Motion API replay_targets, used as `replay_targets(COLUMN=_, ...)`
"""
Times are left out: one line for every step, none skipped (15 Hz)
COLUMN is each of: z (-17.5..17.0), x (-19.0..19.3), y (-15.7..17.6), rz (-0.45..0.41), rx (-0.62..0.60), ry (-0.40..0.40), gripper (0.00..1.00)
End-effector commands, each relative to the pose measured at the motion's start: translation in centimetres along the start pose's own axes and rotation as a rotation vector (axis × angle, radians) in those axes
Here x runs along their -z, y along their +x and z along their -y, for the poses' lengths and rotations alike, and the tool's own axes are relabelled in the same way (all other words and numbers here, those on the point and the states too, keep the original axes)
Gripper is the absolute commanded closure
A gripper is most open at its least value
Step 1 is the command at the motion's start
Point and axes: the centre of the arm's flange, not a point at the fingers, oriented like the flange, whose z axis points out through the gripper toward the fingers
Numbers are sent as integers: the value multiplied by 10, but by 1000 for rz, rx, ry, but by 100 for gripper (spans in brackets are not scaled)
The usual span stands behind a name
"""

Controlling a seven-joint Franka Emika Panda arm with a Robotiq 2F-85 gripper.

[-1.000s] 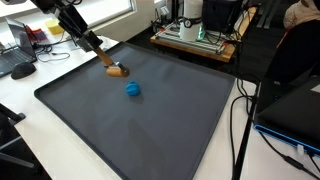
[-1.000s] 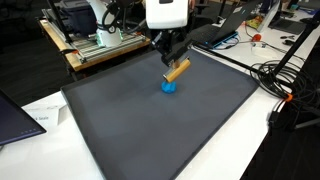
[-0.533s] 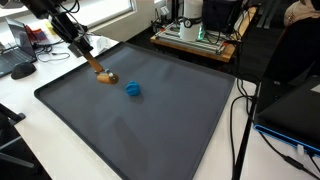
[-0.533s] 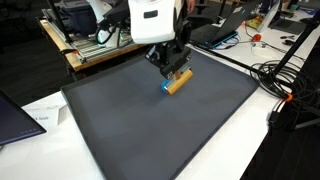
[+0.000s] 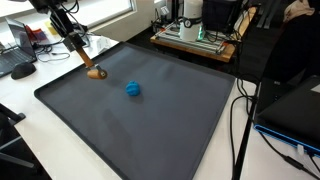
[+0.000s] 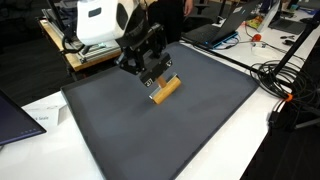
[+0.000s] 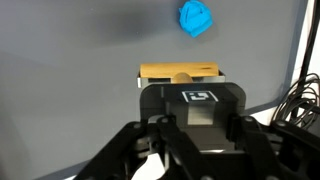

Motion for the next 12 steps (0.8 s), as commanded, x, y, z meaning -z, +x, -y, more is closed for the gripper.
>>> replay_targets(z=9, x=8, y=-61, rz=-43, rx=23, ry=52, gripper=78)
replay_targets(z=9, x=10, y=-70, rz=-51, rx=25, ry=60, gripper=78)
replay_targets(z=10, x=11, y=-78, rz=-59, rx=24, ry=73, gripper=78)
replay_targets(z=12, x=12, y=-87, rz=-69, rx=20, ry=86, gripper=78)
replay_targets(z=14, x=12, y=-94, rz=-78, rx=19, ry=97, gripper=78)
replay_targets(z=17, x=12, y=-101, rz=-86, rx=15, ry=105, gripper=78)
replay_targets(z=19, x=11, y=-108, rz=-100, rx=10, ry=109, gripper=78)
replay_targets(z=21, x=11, y=-114, rz=-106, rx=8, ry=116, gripper=78)
replay_targets(z=22, x=9, y=-120, rz=-118, rx=2, ry=120, gripper=78)
replay_targets(z=25, x=8, y=-126, rz=-127, rx=-2, ry=127, gripper=78)
replay_targets(z=27, x=6, y=-132, rz=-147, rx=-11, ry=136, gripper=78)
replay_targets(z=28, x=4, y=-136, rz=-178, rx=-28, ry=144, gripper=78)
